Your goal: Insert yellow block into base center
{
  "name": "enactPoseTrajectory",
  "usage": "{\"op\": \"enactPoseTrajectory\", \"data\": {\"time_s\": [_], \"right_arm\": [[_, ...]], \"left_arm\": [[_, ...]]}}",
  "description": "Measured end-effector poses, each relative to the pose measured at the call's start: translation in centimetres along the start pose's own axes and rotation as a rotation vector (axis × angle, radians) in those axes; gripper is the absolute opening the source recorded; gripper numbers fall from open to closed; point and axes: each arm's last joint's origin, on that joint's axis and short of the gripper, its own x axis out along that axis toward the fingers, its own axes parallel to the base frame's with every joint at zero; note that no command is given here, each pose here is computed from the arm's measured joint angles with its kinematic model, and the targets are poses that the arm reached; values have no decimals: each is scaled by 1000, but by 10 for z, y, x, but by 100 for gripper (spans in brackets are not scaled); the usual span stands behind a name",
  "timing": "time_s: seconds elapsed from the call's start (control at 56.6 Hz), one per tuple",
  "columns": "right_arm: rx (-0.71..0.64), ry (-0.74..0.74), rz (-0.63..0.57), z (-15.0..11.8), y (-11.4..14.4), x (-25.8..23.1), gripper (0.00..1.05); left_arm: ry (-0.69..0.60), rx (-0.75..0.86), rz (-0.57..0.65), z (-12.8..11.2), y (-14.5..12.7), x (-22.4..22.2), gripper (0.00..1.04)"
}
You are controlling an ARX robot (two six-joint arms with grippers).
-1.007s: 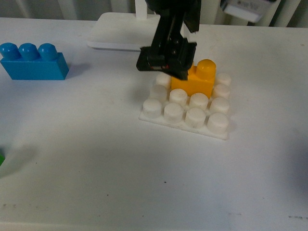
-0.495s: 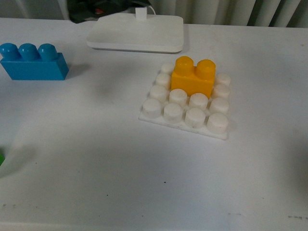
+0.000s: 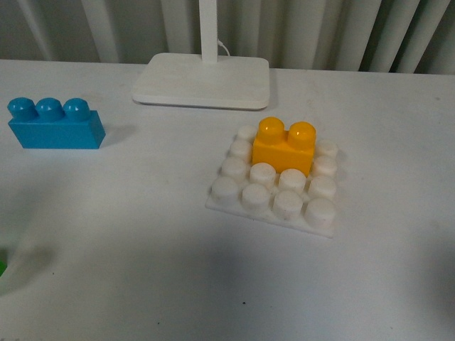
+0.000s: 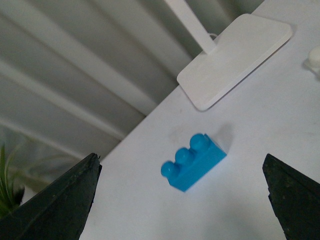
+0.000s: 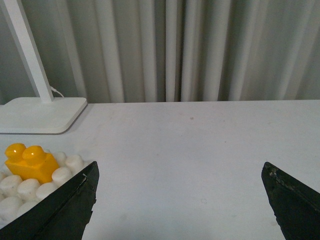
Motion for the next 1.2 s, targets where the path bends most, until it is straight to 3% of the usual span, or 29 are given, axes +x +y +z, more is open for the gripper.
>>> {"op": "enactPoseTrajectory", "data": {"time_s": [0.071, 0.247, 0.336, 0.477, 0.654, 0.724, 1.201], "right_arm": [[0, 0, 0, 0, 0, 0, 96], [0, 0, 1, 0, 0, 0, 96], [0, 0, 1, 0, 0, 0, 96], [0, 0, 2, 0, 0, 0, 96], [0, 0, 1, 0, 0, 0, 96], [0, 0, 1, 0, 0, 0, 96], [0, 0, 0, 0, 0, 0, 96]], "left_arm": [[13, -109, 25, -10, -5, -11, 98], [8, -174, 36, -10, -5, -12, 98], [-24, -415, 160, -17, -5, -15, 83], [-54, -715, 190, -34, -6, -24, 54], [-62, -788, 187, -49, -9, -33, 14], [-63, -796, 190, -53, -9, -36, 3], [-82, -805, 203, -72, -12, -50, 4]]}}
